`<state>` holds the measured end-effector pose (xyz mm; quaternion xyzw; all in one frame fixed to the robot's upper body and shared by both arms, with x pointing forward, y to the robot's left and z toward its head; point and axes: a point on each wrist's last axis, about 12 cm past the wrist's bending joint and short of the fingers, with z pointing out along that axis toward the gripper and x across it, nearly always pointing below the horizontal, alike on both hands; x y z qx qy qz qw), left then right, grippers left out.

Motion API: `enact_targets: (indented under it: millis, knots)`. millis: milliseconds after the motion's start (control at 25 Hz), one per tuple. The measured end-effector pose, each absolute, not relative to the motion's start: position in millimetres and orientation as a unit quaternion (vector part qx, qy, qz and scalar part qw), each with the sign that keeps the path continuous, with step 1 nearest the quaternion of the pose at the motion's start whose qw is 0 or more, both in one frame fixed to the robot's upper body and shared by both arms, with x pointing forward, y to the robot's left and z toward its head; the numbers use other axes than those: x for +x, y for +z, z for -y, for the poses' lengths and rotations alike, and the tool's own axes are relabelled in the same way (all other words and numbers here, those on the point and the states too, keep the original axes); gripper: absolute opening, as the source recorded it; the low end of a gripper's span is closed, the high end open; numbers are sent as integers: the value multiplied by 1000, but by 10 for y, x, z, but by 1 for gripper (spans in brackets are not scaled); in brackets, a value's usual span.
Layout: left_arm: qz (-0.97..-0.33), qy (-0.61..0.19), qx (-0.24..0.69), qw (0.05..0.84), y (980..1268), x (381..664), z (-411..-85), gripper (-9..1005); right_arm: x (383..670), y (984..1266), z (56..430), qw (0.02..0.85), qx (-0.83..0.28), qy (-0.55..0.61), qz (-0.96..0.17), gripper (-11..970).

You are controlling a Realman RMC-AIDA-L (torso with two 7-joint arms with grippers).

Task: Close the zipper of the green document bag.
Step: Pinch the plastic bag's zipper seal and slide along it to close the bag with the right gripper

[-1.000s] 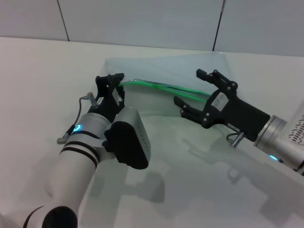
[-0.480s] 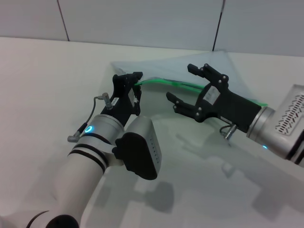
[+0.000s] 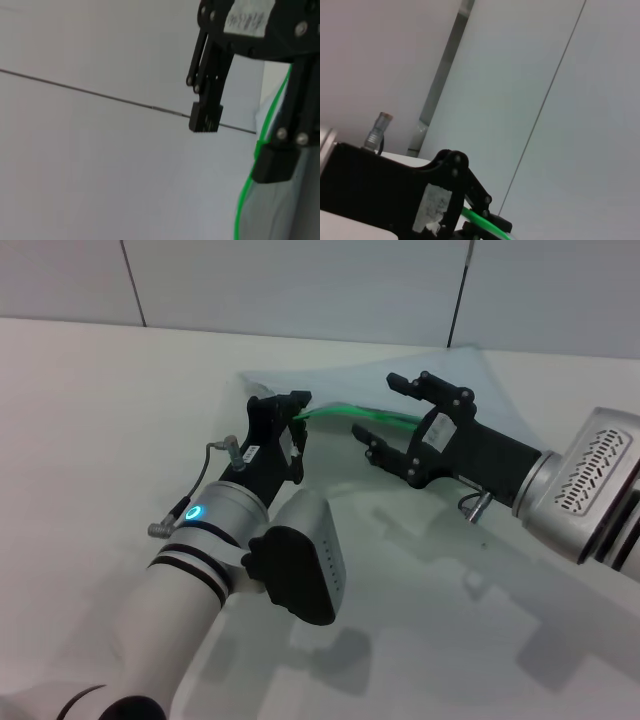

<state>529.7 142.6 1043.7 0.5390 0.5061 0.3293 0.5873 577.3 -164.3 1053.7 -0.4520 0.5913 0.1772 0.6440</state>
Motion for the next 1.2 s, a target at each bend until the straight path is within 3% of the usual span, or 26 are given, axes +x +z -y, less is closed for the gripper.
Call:
enact_targets:
  millis: [80,200,600,1200]
  knots:
    - [-504,329,540,588,10440,5295,-1417,54,5778,10538,1646,644,-452,176,-591,854]
    - [-504,328,540,589,10440,5294,-1415,54,5781,10539,1650,644,-452,175,-591,694]
    - [-497,326,545,591,10439,5272,-1387,55,5831,10519,1644,632,-461,162,-602,534]
    - [-490,327,550,592,10444,5269,-1376,55,5847,10524,1660,632,-461,158,-603,428]
